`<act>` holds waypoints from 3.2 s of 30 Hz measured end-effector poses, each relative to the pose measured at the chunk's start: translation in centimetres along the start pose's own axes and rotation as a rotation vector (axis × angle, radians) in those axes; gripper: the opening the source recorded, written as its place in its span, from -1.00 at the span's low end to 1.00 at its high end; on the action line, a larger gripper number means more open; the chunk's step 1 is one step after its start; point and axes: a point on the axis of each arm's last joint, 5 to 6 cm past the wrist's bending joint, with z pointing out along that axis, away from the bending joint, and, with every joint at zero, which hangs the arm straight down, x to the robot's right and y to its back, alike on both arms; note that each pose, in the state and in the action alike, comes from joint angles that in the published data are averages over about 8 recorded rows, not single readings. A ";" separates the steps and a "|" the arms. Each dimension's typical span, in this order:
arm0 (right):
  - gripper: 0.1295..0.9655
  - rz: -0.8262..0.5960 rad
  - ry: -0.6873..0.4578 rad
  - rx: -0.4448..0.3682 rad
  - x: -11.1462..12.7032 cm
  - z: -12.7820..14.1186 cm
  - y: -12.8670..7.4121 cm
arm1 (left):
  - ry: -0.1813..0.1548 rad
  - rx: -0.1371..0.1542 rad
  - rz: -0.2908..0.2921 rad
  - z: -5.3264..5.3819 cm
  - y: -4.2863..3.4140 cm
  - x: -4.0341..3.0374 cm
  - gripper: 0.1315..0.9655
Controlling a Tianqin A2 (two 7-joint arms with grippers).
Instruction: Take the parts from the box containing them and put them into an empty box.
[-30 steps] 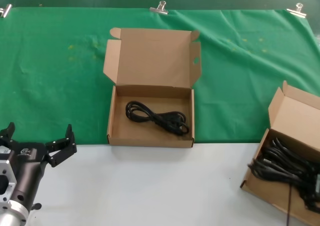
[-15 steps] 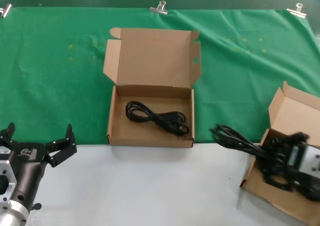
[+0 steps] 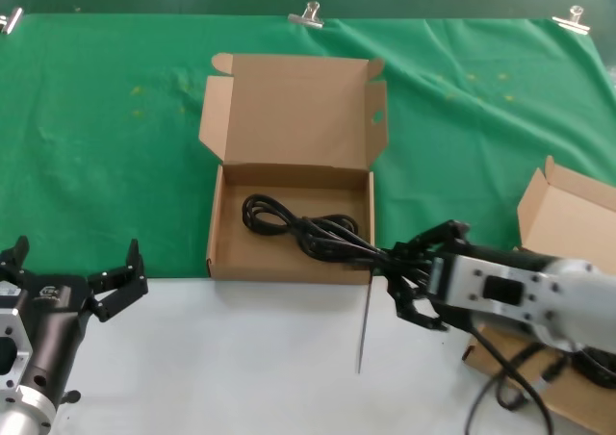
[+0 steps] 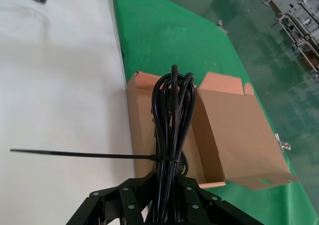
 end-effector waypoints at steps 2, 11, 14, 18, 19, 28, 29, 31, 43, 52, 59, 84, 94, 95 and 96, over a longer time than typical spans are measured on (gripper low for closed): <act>-0.81 -0.019 -0.003 0.003 0.2 1.3 -0.3 | 0.000 0.000 0.000 0.0 0.00 0.00 1.00; -0.81 -0.093 -0.003 0.009 2.3 5.8 -1.6 | 0.000 0.000 0.000 0.0 0.00 0.00 1.00; -0.81 -0.119 0.000 0.002 3.1 6.9 -1.8 | 0.000 0.000 0.000 0.0 0.00 0.00 1.00; -0.81 -0.152 0.005 -0.015 3.8 8.1 -1.6 | 0.000 0.000 0.000 0.0 0.00 0.00 1.00; -0.81 -0.158 0.006 -0.019 3.9 8.4 -1.6 | 0.000 0.000 0.000 0.0 0.00 0.00 1.00; -0.81 -0.185 0.025 -0.014 4.5 10.8 -1.1 | 0.000 0.000 0.000 0.0 0.00 0.00 1.00; -0.81 -0.186 0.027 -0.012 4.5 11.0 -1.1 | 0.000 0.000 0.000 0.0 0.00 0.00 1.00; -0.81 -0.188 0.030 -0.009 4.5 11.4 -1.1 | 0.000 0.000 0.000 0.0 0.00 0.00 1.00; -0.81 -0.181 0.045 0.005 4.4 12.7 -0.6 | 0.000 0.000 0.000 0.0 0.00 0.00 1.00; -0.75 -0.175 0.073 0.021 4.5 13.1 -0.6 | 0.000 0.000 0.000 0.0 0.00 0.00 1.00; -0.60 -0.175 0.075 0.023 4.3 13.5 -0.6 | 0.000 0.000 0.000 0.0 0.00 0.00 1.00; 0.36 -0.006 0.181 0.049 3.9 8.6 0.8 | 0.000 0.000 0.000 0.0 0.00 0.00 1.00; 0.76 0.077 0.208 0.099 2.3 8.3 1.4 | 0.000 0.000 0.000 0.0 0.00 0.00 1.00; 0.78 0.090 0.213 0.105 2.1 8.3 1.5 | 0.000 0.000 0.000 0.0 0.00 0.00 1.00; 0.81 0.102 0.217 0.112 1.9 8.2 1.6 | 0.000 0.000 0.000 0.0 0.00 0.00 1.00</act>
